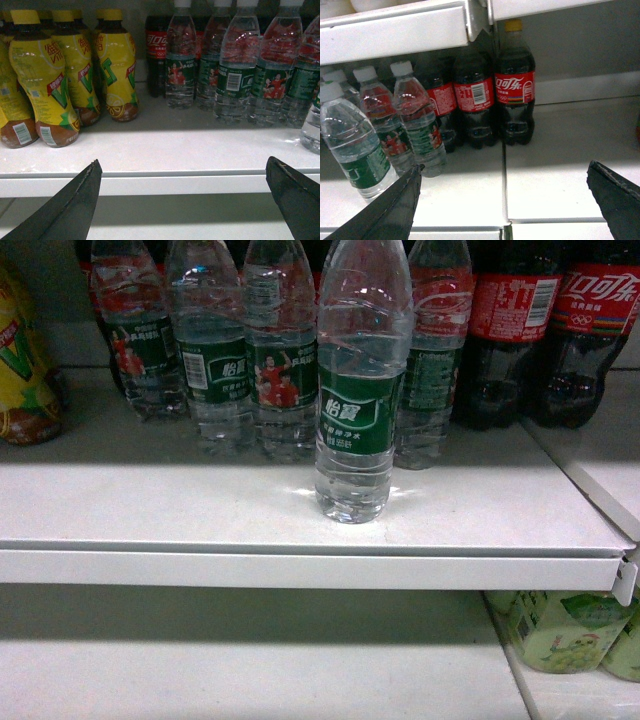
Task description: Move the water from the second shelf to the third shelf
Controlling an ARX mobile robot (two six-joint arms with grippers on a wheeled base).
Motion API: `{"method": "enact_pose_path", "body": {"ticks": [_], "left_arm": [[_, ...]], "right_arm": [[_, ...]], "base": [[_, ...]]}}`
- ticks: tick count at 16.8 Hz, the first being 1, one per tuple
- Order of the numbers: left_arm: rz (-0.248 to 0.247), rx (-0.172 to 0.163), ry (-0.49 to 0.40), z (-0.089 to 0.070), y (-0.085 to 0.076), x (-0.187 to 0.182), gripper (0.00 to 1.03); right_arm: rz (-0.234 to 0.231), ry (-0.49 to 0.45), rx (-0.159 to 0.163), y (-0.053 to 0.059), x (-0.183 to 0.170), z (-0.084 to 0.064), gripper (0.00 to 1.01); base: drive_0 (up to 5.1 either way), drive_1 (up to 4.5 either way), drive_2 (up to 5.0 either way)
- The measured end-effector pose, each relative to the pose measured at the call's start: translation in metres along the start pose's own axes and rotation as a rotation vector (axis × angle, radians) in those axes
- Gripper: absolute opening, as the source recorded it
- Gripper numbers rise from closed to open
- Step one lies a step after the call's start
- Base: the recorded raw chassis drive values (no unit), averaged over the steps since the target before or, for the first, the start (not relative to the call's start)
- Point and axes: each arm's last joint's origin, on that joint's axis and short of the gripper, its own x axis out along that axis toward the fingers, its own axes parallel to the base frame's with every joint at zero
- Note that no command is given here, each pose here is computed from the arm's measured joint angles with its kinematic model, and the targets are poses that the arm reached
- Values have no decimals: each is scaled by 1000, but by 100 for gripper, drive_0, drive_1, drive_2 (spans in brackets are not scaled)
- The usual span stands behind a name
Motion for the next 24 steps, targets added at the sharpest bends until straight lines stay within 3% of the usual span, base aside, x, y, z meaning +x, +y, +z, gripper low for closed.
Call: {"method": "enact_pose_path", "body": {"ticks": [4, 6, 9, 12, 16, 20, 24], "left_arm": [[0, 0, 0, 0, 0, 0, 98], [0, 0, 0, 0, 0, 0, 98], [0, 0, 0, 0, 0, 0, 98], [0, 0, 0, 0, 0, 0, 98], [0, 0, 0, 0, 0, 0, 98], [0, 0, 0, 0, 0, 0, 98], [0, 0, 0, 0, 0, 0, 98]], "right_arm": [[107, 90, -22, 18, 28, -17, 98], [187, 141, -42, 42, 49, -36, 98], [269, 207, -79, 71, 71, -60, 98], [335, 282, -126, 93, 82, -79, 98], [397, 264, -130, 114, 94, -71, 98], [437, 291, -104, 135, 109, -67, 98], [408, 316, -76, 151, 133, -62, 98]], "base": [[0, 0, 0], [0, 0, 0], [0, 0, 0], [0, 0, 0], [0, 0, 0], [0, 0, 0], [0, 0, 0]]}}
